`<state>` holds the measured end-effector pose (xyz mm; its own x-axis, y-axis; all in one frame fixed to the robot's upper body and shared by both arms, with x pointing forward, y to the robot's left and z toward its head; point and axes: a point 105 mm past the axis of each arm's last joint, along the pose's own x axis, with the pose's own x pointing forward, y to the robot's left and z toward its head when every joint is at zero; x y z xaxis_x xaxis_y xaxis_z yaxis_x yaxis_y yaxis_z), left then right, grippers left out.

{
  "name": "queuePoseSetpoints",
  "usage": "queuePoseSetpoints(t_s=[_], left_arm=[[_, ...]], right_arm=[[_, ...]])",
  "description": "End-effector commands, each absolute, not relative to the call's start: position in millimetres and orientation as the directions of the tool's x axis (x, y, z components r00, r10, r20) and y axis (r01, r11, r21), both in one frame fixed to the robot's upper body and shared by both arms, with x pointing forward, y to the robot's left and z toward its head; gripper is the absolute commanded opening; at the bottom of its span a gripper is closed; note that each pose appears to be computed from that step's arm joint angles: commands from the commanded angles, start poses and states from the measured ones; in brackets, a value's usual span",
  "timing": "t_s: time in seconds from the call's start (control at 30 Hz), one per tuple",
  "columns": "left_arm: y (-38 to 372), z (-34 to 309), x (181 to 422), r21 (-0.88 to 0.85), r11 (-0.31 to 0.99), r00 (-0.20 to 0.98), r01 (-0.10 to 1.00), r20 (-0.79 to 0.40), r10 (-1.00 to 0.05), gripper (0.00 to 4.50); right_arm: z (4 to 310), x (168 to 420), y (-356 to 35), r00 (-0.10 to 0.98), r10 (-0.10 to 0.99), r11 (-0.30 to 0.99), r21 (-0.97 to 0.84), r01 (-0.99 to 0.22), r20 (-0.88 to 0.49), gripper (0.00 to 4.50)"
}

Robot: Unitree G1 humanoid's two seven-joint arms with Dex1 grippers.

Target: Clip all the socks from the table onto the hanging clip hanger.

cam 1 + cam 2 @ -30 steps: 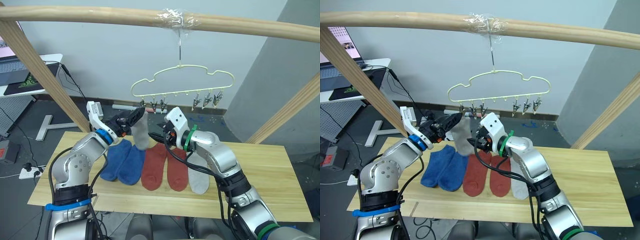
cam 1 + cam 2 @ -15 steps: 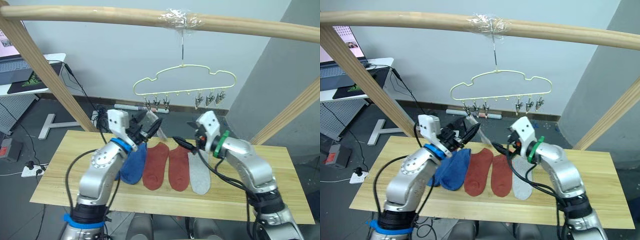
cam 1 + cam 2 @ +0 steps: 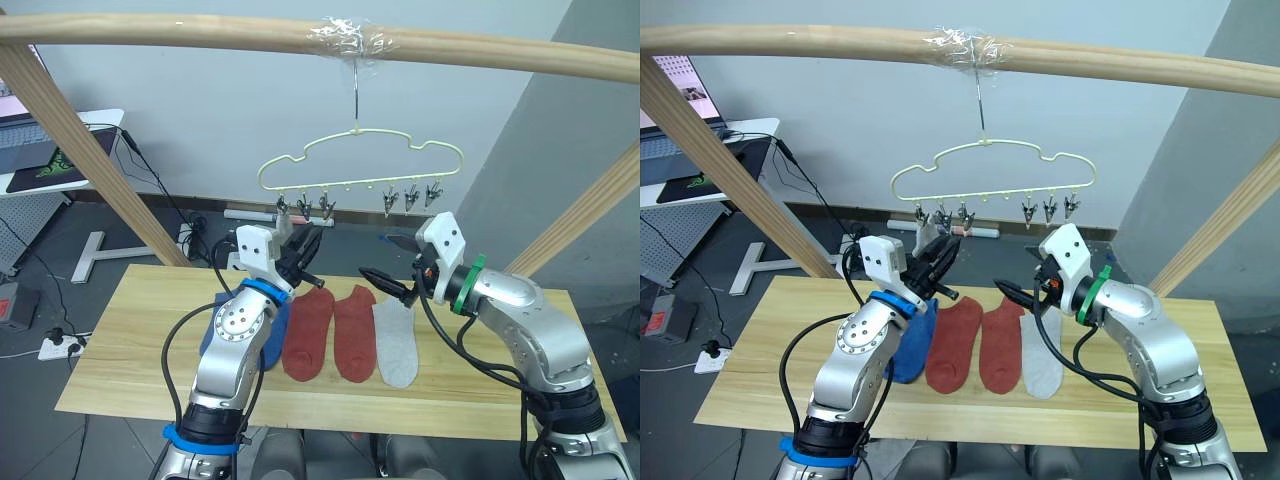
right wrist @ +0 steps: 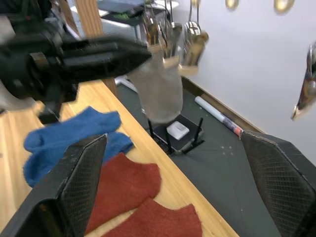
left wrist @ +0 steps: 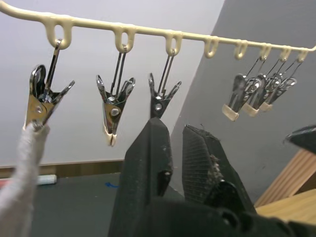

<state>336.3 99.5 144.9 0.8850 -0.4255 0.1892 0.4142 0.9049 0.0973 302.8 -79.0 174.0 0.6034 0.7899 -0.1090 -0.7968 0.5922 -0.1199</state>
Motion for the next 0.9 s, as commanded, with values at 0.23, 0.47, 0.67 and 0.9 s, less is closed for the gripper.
queuePoseSetpoints(t_s=[0.23, 0.47, 0.67, 0.9], left_arm=[[110.9, 148.2, 353.2, 0.08, 0.953, 0.925, 0.292, 0.23, -0.303, 0.96], [100.8, 151.4, 363.1, 0.069, 0.952, 0.918, 0.298, 0.251, -0.306, 0.96], [97.1, 153.7, 369.3, 0.071, 0.952, 0.915, 0.298, 0.263, -0.306, 0.96], [96.1, 156.4, 374.8, 0.081, 0.955, 0.915, 0.284, 0.275, -0.295, 0.96]], right_arm=[[210.7, 285.9, -65.3, 0.495, 0.869, 0.488, -0.151, -0.86, -0.008, 4.5], [213.4, 287.6, -65.5, 0.501, 0.865, 0.494, -0.16, -0.855, -0.008, 4.5], [216.2, 289.8, -67.1, 0.51, 0.86, 0.503, -0.165, -0.849, -0.003, 4.5], [217.3, 290.6, -67.6, 0.515, 0.857, 0.507, -0.166, -0.846, -0.001, 4.5]])
